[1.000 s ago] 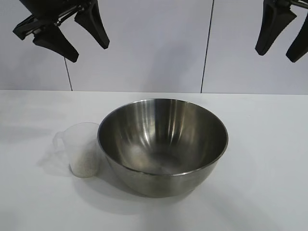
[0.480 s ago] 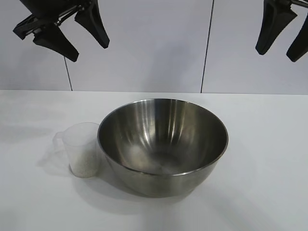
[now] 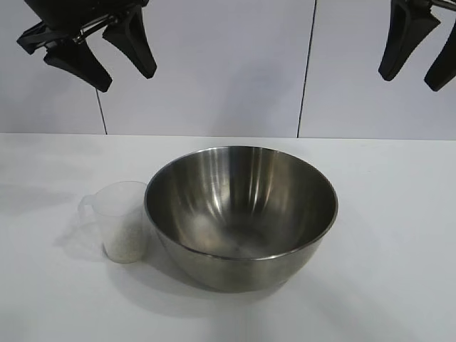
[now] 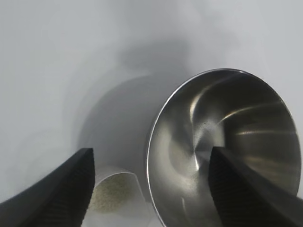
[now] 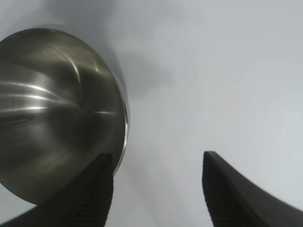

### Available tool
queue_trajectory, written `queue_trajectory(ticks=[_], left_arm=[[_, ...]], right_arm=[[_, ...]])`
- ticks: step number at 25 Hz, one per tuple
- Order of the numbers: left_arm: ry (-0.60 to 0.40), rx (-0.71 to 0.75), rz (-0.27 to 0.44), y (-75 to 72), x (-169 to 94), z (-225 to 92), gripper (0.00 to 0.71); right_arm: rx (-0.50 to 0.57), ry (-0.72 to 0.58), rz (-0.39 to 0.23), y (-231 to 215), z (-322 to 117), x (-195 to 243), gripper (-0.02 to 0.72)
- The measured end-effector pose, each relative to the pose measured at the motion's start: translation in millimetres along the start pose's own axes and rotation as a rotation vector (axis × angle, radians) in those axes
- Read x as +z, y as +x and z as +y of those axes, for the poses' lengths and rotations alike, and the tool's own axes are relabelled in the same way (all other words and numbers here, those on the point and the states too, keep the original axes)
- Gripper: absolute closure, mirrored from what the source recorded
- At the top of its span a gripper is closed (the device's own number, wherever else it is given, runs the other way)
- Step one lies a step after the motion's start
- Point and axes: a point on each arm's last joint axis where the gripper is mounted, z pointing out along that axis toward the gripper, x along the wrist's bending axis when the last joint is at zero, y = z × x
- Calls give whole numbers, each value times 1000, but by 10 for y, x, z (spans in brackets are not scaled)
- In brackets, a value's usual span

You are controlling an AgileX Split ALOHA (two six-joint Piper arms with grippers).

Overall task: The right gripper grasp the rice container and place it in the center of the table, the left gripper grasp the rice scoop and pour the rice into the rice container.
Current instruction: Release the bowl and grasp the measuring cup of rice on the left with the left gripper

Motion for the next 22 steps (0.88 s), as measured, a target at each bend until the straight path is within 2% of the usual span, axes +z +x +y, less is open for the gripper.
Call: queue_trajectory(ticks=[2,5,10,18,22], left_arm=[[-36,20,8,-29,-110,20,213],[-145,62,19,-107,-380,41,213],[-334,103,64,-149,-709,-190,213],[-563,60,206,96,-654,-991,213],[-640,74,270,176,-469,-1372,213]], right_arm=[[0,-1,0,0,1,0,313],[0,-3,0,0,3,0,313],[0,-4,0,0,4,0,313],[0,-11,0,0,10,0,313],[0,-25,0,0,22,0,313]])
